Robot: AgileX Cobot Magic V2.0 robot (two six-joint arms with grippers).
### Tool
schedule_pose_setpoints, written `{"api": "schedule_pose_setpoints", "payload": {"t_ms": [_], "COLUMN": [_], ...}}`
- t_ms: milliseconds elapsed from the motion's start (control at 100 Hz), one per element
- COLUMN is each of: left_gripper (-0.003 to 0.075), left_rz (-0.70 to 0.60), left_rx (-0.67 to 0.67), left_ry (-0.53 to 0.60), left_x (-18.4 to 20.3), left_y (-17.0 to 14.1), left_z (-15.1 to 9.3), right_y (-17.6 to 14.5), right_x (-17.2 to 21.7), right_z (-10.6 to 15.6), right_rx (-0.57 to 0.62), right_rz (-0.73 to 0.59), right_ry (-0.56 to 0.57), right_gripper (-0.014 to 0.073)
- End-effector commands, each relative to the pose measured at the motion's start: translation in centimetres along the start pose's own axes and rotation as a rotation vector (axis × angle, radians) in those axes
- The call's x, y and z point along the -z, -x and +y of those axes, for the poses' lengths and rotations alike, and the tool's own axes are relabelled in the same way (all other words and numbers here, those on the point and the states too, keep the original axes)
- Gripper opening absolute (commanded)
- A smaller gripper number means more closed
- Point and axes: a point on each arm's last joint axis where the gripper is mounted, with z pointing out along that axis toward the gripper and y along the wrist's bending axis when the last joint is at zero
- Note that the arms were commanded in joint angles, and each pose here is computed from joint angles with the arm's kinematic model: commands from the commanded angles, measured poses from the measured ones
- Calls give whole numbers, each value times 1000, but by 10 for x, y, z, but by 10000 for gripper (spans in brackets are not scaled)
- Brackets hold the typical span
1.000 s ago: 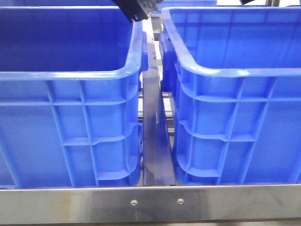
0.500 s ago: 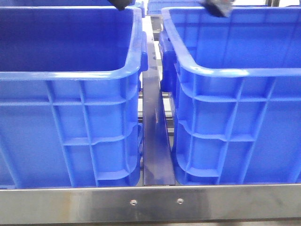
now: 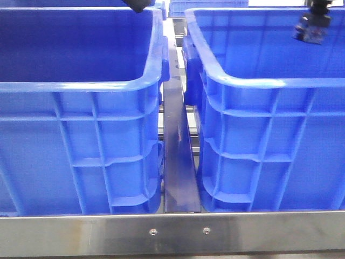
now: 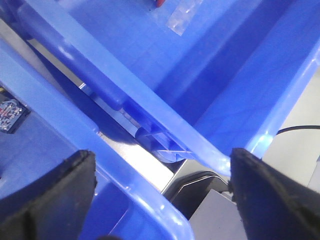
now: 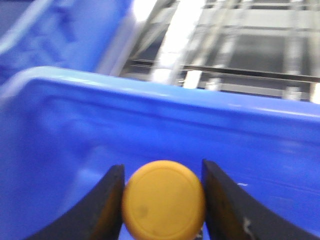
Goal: Pick red and yellow buttons and place in box
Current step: 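Carry the yellow button over the bin with the right gripper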
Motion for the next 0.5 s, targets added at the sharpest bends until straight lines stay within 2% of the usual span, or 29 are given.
{"api": "schedule_pose_setpoints", "payload": {"t_ms": [0,200,490], "left_gripper": [526,526,526], "left_rz": [-111,-111,-114], "left_rx": [0,0,5], "left_ry": [-22,-22,-30], "left_x": [21,21,21], "left_y": [10,10,10], "left_z": [-8,-8,-9], "right_y": [11,-1,-23], "right_x": [7,-18,-49], "right_z": [-10,-31,-51], "right_rx": [1,-22,-36], "right_rz": [-92,-82,-26], "right_ry": [-118,-249,-336], "right_gripper": [237,237,237]}}
